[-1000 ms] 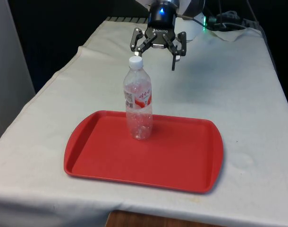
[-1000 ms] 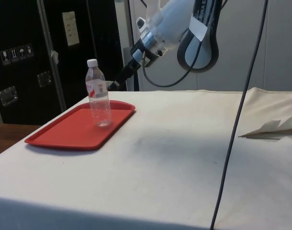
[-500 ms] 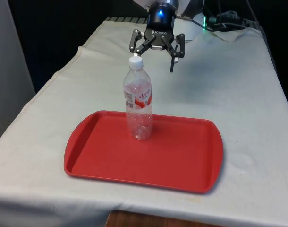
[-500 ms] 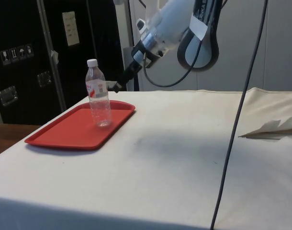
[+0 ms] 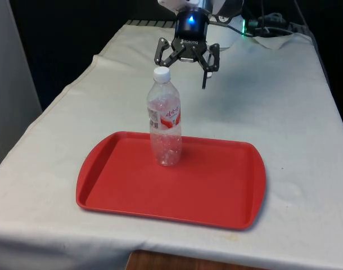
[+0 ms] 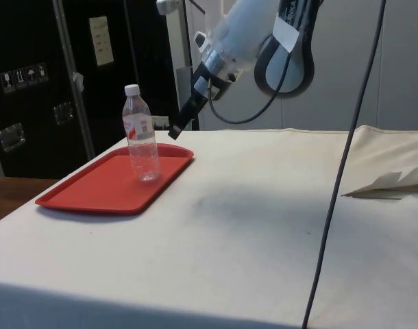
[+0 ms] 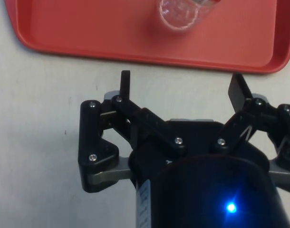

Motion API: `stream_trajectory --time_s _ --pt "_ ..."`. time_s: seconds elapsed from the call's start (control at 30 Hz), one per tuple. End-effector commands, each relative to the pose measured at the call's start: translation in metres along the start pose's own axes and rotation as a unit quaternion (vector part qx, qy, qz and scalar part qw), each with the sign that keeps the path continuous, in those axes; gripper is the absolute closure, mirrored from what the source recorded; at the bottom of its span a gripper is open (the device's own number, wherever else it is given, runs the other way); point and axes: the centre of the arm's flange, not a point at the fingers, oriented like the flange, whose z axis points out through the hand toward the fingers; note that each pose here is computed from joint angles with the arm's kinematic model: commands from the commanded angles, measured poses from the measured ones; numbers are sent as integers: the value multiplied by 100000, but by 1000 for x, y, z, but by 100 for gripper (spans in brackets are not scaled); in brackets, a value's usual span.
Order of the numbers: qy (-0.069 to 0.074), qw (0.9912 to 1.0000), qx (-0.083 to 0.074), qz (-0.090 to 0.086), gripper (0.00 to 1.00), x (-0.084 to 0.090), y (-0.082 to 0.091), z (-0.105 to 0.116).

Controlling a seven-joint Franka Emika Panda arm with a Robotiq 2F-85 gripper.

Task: Place the bottle upright on the tray.

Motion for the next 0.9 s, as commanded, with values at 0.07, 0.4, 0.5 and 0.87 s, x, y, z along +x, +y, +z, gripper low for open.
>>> stream_trajectory --time_s 0.07,0.4,0.5,0.87 --pt "-1461 99987 684 -170 0 -4 -5 -1" --pt "-5124 99868 197 -338 0 -8 -4 1" --pt "-5820 99830 126 -424 0 -9 -3 2" --pt "-9316 99563 -523 -326 0 -14 1 3"
